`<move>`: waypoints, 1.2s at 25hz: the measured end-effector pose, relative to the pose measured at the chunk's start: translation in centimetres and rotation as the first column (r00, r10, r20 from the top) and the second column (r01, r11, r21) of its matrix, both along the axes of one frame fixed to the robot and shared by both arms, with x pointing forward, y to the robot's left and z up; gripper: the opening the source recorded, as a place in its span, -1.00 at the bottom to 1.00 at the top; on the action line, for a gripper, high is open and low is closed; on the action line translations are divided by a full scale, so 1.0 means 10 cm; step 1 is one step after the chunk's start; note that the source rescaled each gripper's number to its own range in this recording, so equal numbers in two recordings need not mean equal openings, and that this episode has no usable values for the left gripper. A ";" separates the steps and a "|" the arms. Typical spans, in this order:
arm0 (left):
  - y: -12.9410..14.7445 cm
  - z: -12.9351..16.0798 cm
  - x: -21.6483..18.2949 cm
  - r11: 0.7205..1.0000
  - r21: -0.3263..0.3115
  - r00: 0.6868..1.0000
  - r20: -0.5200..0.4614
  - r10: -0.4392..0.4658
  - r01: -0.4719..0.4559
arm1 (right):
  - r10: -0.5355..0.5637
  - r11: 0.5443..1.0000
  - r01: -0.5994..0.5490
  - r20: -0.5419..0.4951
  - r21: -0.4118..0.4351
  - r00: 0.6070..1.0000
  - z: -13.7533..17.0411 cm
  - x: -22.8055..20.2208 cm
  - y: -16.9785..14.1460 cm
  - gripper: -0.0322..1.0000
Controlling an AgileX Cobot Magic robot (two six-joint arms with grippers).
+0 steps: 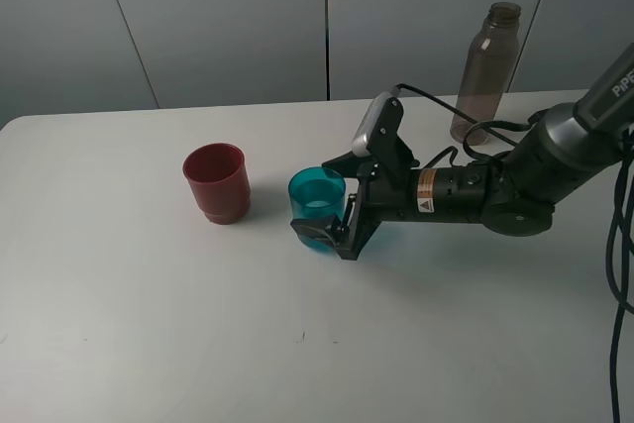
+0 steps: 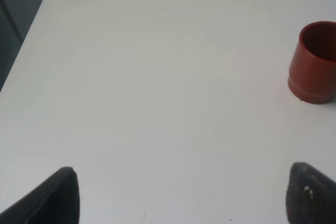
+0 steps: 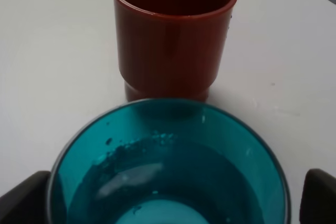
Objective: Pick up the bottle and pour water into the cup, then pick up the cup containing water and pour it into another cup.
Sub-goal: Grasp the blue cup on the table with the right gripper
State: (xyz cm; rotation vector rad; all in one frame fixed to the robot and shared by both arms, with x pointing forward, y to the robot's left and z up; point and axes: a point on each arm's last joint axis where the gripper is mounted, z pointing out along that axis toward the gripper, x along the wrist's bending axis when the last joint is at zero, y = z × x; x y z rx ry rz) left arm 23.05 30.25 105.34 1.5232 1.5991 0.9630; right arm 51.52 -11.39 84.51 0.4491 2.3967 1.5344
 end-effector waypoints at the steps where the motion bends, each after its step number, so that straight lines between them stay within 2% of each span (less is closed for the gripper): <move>1: 0.00 0.00 0.00 1.000 0.000 1.000 0.000 0.000 0.000 | -0.003 1.000 0.003 -0.002 -0.005 1.000 0.00 0.00 0.00 0.97; 10: 0.00 0.00 0.00 1.000 0.000 1.000 0.000 0.000 0.000 | -0.018 1.000 0.019 -0.037 0.011 0.999 -0.17 -0.01 0.00 0.97; 30: 0.00 0.00 0.00 1.000 0.000 1.000 0.000 0.000 0.000 | -0.018 0.999 0.018 0.003 0.027 1.000 -0.14 0.04 0.05 0.97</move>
